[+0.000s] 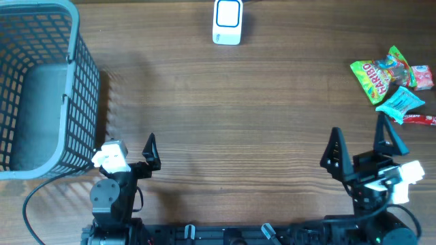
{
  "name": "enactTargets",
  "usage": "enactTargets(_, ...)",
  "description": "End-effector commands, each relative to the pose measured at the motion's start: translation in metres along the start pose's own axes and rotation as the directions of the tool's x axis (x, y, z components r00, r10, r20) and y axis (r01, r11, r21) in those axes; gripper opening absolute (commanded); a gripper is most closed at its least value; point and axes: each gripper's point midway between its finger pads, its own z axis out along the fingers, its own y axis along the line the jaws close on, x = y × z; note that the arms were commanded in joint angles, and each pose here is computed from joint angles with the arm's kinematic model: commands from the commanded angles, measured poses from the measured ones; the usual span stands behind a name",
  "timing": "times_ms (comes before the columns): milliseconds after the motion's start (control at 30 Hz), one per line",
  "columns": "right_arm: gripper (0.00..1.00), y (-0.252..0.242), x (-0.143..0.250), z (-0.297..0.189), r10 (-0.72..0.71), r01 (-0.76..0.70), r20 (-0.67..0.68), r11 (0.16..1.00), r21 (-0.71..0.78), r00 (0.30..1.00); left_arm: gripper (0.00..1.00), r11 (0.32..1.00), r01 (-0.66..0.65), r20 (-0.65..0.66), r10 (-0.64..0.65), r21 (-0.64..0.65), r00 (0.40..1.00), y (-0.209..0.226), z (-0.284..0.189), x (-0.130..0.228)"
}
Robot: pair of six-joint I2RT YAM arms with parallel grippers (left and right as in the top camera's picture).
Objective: Scan the item barcode
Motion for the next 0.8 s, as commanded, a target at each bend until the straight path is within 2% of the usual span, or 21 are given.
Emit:
enactTargets(0, 1.0, -0.008, 0.022, -0.005, -0.083, 0.083, 0.024, 0.996, 0.014, 0.996, 1.0, 1.0, 0.003, 0.0, -0.003, 0.008, 1.0, -0.001, 0.0, 0.001)
enactTargets(100, 1.0, -0.016, 0.042, -0.011, -0.083, 0.082, 0.054, 0.996, 0.031, 0.995, 1.0, 1.0, 0.003, 0.0, -0.003, 0.008, 1.0, -0.001, 0.0, 0.001)
enactTargets(167, 1.0, -0.019, 0.051, -0.012, -0.078, 0.077, 0.027, 0.996, 0.042, 0.997, 1.0, 1.0, 0.003, 0.0, -0.003, 0.008, 1.0, -0.001, 0.0, 0.001)
enactTargets(367, 1.0, -0.031, 0.092, -0.014, -0.1, 0.112, -0.143, 0.991, 0.074, 0.985, 1.0, 1.0, 0.003, 0.0, -0.003, 0.008, 1.0, -0.001, 0.0, 0.001)
enactTargets(567, 1.0, -0.047, 0.149, -0.031, -0.044, 0.102, -0.375, 0.986, 0.134, 0.926, 1.0, 1.0, 0.003, 0.0, -0.003, 0.008, 1.0, -0.001, 0.0, 0.001)
enactTargets(667, 1.0, -0.052, 0.169, -0.042, -0.022, 0.103, -0.457, 0.983, 0.154, 0.889, 1.0, 1.0, 0.003, 0.0, -0.003, 0.008, 1.0, -0.001, 0.0, 0.001)
enactTargets(767, 0.99, -0.053, 0.172, -0.044, -0.017, 0.104, -0.47, 0.982, 0.159, 0.882, 1.0, 1.0, 0.003, 0.0, -0.003, 0.008, 1.0, -0.001, 0.0, 0.001)
